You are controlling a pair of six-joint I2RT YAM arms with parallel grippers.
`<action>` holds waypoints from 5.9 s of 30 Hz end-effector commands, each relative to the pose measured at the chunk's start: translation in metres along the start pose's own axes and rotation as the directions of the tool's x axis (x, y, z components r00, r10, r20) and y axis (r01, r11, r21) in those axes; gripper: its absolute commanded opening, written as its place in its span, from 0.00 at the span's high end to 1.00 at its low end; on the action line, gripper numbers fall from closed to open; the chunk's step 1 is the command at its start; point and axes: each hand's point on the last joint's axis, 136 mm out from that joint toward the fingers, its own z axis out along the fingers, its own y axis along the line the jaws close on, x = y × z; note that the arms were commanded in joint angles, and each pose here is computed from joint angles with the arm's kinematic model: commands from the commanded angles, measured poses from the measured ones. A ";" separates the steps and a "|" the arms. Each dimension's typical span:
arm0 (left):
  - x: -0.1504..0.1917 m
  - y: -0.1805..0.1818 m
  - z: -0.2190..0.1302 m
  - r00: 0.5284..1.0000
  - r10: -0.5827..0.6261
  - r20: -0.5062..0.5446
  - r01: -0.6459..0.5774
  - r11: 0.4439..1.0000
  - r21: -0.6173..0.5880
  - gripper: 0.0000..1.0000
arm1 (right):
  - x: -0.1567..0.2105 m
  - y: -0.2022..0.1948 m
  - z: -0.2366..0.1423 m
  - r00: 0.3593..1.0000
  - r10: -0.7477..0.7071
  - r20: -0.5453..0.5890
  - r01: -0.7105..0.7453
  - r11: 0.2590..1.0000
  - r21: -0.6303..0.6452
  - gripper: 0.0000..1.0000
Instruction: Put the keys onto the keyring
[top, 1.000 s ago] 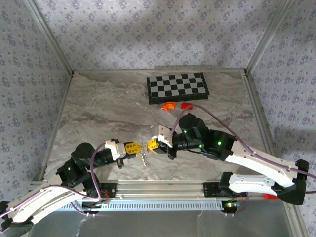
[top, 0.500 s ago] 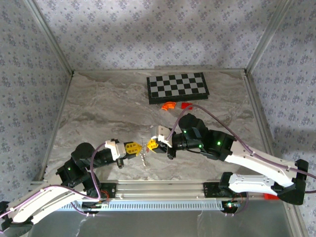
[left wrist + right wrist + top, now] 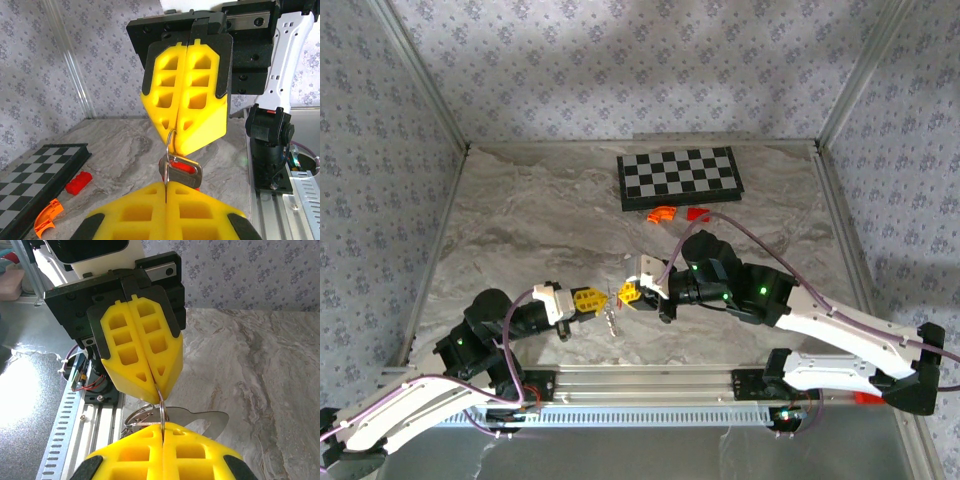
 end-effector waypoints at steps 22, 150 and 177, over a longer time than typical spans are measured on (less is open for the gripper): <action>-0.020 -0.001 -0.002 0.998 0.032 0.060 -0.032 0.999 0.006 1.00 | -0.002 0.003 -0.002 0.999 -0.044 0.012 0.044 0.999 0.008 1.00; -0.017 -0.017 -0.001 0.998 0.034 0.044 -0.038 0.994 0.101 1.00 | -0.002 0.013 -0.004 0.994 -0.104 -0.041 0.103 0.994 -0.021 1.00; -0.015 -0.016 -0.002 0.999 0.033 0.042 -0.036 0.995 0.096 1.00 | -0.002 0.016 -0.011 0.994 -0.105 -0.041 0.104 0.994 -0.012 1.00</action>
